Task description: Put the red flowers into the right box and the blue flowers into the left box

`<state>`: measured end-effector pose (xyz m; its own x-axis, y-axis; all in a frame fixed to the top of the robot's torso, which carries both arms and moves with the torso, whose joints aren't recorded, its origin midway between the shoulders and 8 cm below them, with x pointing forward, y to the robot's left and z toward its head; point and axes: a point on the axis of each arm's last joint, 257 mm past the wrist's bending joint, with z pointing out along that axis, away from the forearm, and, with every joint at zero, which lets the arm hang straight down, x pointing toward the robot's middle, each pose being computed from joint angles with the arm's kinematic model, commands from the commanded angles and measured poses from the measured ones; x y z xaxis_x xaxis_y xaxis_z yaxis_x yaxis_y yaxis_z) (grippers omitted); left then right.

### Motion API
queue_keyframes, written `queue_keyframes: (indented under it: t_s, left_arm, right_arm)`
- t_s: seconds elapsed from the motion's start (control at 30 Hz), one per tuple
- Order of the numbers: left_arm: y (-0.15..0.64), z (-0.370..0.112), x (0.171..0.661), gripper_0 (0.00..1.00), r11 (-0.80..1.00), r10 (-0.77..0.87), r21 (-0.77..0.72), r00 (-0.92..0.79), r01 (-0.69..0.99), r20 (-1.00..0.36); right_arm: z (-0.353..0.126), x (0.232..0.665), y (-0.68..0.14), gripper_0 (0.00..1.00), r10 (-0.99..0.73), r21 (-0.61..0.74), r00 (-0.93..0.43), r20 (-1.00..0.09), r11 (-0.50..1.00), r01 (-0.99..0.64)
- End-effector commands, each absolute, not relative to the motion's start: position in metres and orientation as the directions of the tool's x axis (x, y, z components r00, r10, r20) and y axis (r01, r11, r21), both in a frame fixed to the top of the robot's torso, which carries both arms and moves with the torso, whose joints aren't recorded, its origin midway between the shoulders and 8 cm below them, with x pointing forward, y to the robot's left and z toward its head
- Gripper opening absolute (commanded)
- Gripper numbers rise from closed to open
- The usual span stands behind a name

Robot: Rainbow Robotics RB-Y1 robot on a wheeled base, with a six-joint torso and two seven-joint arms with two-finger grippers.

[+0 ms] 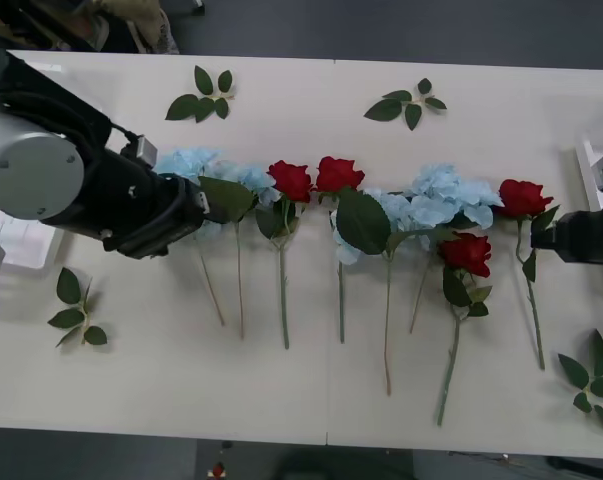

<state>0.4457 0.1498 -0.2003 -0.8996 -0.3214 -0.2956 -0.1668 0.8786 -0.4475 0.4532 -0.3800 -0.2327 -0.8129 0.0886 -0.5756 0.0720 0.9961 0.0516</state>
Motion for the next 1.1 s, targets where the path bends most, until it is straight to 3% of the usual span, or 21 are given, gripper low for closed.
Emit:
queue_keyframes:
  t_s: [0.03, 0.57, 1.1]
  left_arm:
    - [0.144, -0.188, 0.467, 1.0, 0.893, -0.308, -0.431, -0.873, -0.128, -0.378]
    - [0.179, -0.208, 0.52, 1.0, 0.905, -0.378, -0.356, -0.826, -0.234, -0.417]
    - [0.179, -0.244, 0.553, 1.0, 0.946, -0.318, -0.225, -0.812, -0.235, -0.489]
  right_arm:
    - [-0.233, 0.459, -0.398, 1.0, 0.14, 0.063, -0.793, -0.593, 0.99, 0.128]
    - [-0.271, 0.479, -0.411, 1.0, 0.119, 0.016, -0.78, -0.614, 0.99, 0.138]
    - [-0.29, 0.501, -0.379, 1.0, 0.094, 0.032, -0.798, -0.595, 0.995, 0.094]
